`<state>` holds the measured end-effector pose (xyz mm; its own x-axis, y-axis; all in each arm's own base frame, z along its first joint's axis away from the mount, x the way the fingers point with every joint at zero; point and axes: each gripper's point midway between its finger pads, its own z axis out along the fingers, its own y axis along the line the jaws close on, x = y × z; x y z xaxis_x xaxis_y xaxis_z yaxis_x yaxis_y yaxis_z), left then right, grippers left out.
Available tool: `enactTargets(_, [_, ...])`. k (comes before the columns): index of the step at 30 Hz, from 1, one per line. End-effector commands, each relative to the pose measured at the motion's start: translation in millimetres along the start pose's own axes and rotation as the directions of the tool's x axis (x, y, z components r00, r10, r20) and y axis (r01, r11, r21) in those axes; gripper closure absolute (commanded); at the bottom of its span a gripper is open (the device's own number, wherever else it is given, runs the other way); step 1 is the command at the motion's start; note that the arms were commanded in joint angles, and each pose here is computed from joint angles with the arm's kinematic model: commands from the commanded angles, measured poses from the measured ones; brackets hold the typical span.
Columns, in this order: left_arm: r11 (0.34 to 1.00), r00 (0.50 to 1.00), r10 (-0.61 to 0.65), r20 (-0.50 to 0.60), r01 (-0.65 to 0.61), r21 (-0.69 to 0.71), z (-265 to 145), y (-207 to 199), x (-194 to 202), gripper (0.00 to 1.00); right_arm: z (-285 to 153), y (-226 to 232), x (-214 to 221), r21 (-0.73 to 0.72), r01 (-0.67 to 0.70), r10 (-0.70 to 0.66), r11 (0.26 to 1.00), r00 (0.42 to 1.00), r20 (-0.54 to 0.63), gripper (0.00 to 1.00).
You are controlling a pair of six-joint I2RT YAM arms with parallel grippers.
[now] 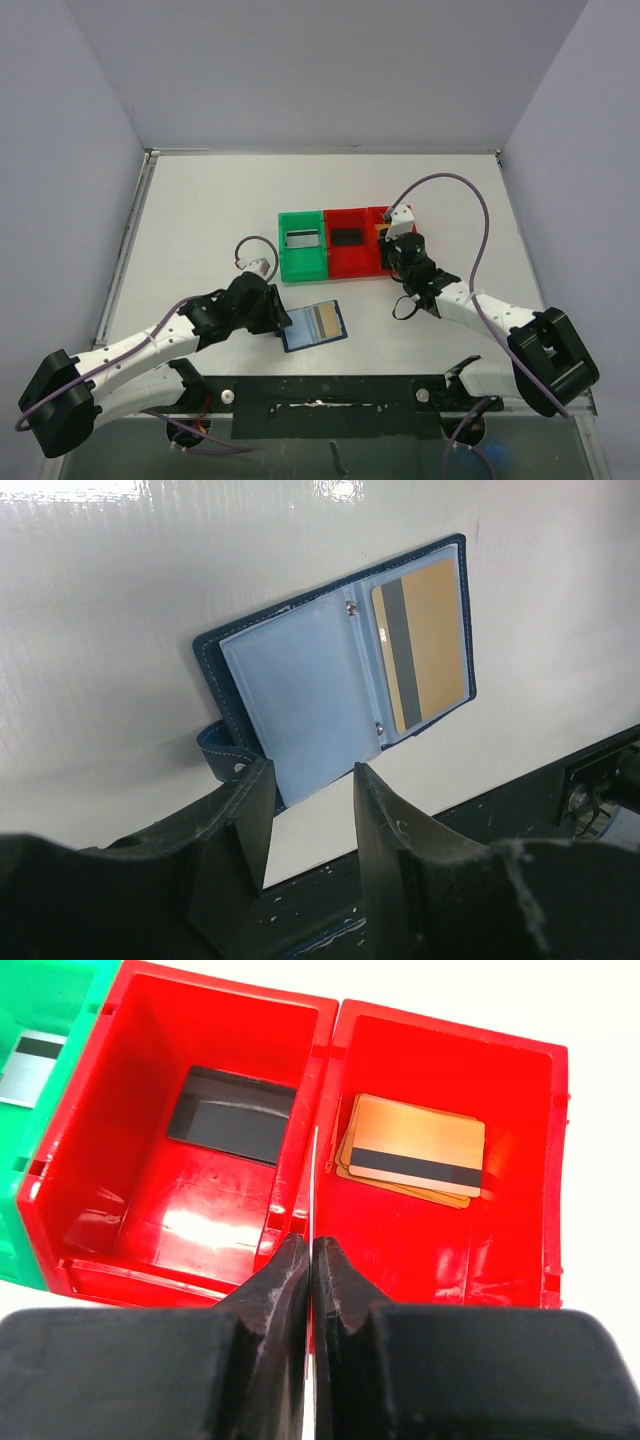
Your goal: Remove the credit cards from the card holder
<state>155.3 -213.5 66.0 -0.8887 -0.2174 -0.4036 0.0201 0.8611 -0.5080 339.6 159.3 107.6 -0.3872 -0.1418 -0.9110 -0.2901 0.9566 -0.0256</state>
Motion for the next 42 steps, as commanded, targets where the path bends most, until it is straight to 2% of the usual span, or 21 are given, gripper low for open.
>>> enactTargets(1, [0.999, 1.000, -0.009, 0.015, 0.008, 0.042, -0.5, -11.4, -6.4, 0.64, -11.5, 11.8, -42.6, -0.060, -0.096, 0.104, 0.994, 0.986, 0.130, 1.00])
enactTargets(5, [0.999, 1.000, -0.009, 0.012, 0.009, 0.037, 0.8, -9.9, -5.3, 0.65, -19.5, 9.3, -54.2, -0.062, -0.144, 0.153, 0.988, 0.973, 0.173, 1.00])
enactTargets(8, [0.999, 1.000, -0.011, 0.013, 0.011, 0.037, 0.5, -9.6, -5.2, 0.65, -22.0, 4.9, -57.5, -0.046, -0.132, 0.138, 0.990, 0.973, 0.184, 1.00])
enactTargets(13, [0.999, 1.000, -0.015, 0.022, 0.015, 0.041, -2.8, -9.0, -6.1, 0.64, -28.5, -34.2, -82.2, 0.081, -0.022, 0.001, 0.996, 0.967, 0.255, 1.00])
enactTargets(17, [0.999, 0.999, -0.017, 0.031, 0.016, 0.048, -5.4, -9.9, -7.3, 0.65, -19.6, -61.8, -96.5, 0.041, 0.206, -0.210, 0.978, 0.947, 0.243, 1.00])
enactTargets(21, [0.998, 0.999, -0.015, 0.036, 0.012, 0.059, -5.8, -12.8, -9.2, 0.65, -1.4, -52.5, -81.4, -0.205, 0.437, -0.406, 0.876, 0.897, 0.176, 1.00])
enactTargets(23, [0.998, 0.999, -0.011, 0.034, 0.009, 0.056, -5.7, -13.3, -9.8, 0.64, 6.2, -55.3, -72.7, -0.252, 0.523, -0.495, 0.814, 0.852, 0.170, 1.00])
enactTargets(27, [0.998, 1.000, -0.008, 0.030, 0.006, 0.061, -5.4, -13.3, -8.3, 0.65, 10.9, -44.1, -74.3, -0.306, 0.642, -0.573, 0.703, 0.766, 0.291, 1.00])
enactTargets(32, [0.998, 0.999, -0.008, 0.036, 0.006, 0.063, -8.1, -14.2, -9.7, 0.65, 24.5, -40.5, -58.5, -0.402, 0.714, -0.663, 0.573, 0.693, 0.284, 1.00])
enactTargets(42, [0.997, 0.999, -0.021, 0.050, 0.017, 0.072, -10.2, -17.8, -15.2, 0.65, 57.2, -58.3, -30.6, -0.383, 0.762, -0.753, 0.523, 0.623, 0.212, 1.00])
